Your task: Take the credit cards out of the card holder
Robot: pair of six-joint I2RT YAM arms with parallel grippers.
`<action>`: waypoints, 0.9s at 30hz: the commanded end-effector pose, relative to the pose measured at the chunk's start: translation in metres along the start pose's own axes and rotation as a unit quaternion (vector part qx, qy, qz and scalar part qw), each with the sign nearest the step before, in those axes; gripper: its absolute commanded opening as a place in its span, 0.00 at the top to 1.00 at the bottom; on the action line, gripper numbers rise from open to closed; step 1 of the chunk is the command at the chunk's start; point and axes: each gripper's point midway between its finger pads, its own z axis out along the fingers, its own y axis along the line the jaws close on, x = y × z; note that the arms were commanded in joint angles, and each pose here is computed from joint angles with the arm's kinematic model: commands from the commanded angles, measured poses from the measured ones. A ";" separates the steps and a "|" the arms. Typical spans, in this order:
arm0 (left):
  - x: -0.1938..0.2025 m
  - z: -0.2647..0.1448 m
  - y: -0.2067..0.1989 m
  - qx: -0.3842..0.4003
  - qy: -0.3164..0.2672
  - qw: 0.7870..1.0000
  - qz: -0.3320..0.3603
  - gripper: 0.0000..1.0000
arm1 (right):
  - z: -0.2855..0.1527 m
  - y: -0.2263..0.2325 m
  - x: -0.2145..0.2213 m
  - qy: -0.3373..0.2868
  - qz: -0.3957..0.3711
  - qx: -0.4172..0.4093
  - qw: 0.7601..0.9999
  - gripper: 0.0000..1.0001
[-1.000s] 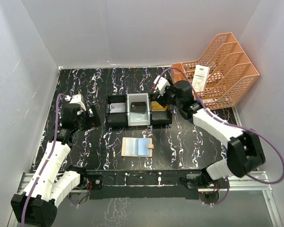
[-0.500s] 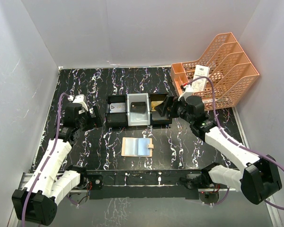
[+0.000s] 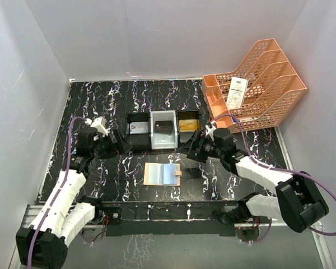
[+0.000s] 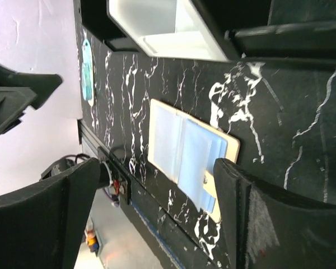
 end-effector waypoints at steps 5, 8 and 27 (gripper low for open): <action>0.062 0.012 -0.066 0.192 0.127 0.966 -0.116 0.15 | 0.006 0.020 0.027 0.033 -0.017 0.025 0.999 0.36; 0.086 0.017 -0.073 0.166 0.166 0.969 -0.079 0.15 | 0.014 0.020 0.046 0.046 -0.013 0.038 0.998 0.42; 0.161 0.055 -0.061 0.057 0.248 0.967 -0.025 0.42 | 0.038 -0.027 0.093 0.087 0.005 0.130 0.988 0.52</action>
